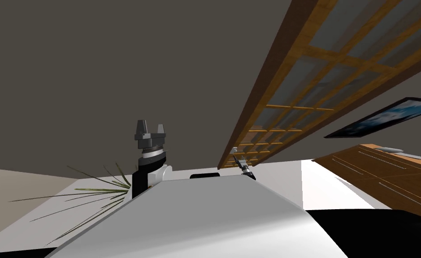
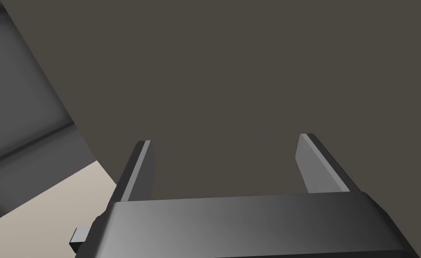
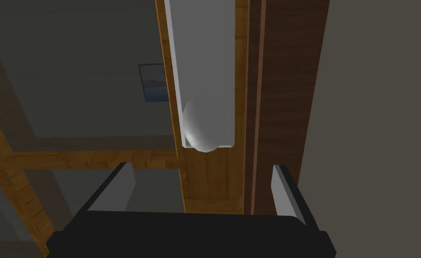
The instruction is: Pull the door open
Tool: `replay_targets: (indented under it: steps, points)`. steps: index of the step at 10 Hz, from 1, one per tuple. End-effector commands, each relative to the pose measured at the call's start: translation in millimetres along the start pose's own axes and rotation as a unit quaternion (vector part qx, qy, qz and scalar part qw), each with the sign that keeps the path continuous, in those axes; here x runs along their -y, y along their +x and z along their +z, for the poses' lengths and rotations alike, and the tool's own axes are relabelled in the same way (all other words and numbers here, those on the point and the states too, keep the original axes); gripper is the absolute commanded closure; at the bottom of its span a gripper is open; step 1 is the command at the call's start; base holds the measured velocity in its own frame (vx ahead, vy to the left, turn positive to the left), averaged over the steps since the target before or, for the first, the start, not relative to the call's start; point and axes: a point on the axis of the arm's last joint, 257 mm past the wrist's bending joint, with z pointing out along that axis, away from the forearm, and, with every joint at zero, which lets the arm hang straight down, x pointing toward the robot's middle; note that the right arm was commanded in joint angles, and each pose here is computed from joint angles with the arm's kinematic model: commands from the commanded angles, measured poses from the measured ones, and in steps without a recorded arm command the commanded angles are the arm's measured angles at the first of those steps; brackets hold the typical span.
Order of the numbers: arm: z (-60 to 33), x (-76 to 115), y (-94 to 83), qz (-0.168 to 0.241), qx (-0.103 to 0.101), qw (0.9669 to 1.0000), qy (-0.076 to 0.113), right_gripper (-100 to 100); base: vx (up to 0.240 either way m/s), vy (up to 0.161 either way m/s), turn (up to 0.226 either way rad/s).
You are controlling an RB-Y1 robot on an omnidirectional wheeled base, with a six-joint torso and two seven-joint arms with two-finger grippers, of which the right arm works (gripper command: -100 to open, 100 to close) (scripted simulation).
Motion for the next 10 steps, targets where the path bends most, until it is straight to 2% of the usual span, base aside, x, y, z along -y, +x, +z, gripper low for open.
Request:
replay_targets:
  steps: [1, 3, 4, 5, 10]
  points:
    - [4.0, 0.2, 0.0, 0.0, 0.0, 1.0, 0.004, -100, 0.191, -0.021, 0.049]
    - [7.5, 0.3, 0.0, -0.001, 0.0, 1.0, 0.007, -100, 0.199, -0.013, 0.038]
    - [6.3, -0.1, -0.1, 0.0, 0.0, 1.0, 0.006, -100, 0.07, 0.012, -0.049]
    - [6.3, -0.1, -0.1, 0.0, 0.0, 1.0, 0.006, 100, -0.031, 0.005, 0.027]
    - [6.3, -0.1, -0.1, 0.0, 0.0, 1.0, 0.006, 100, -0.009, -0.003, 0.005]
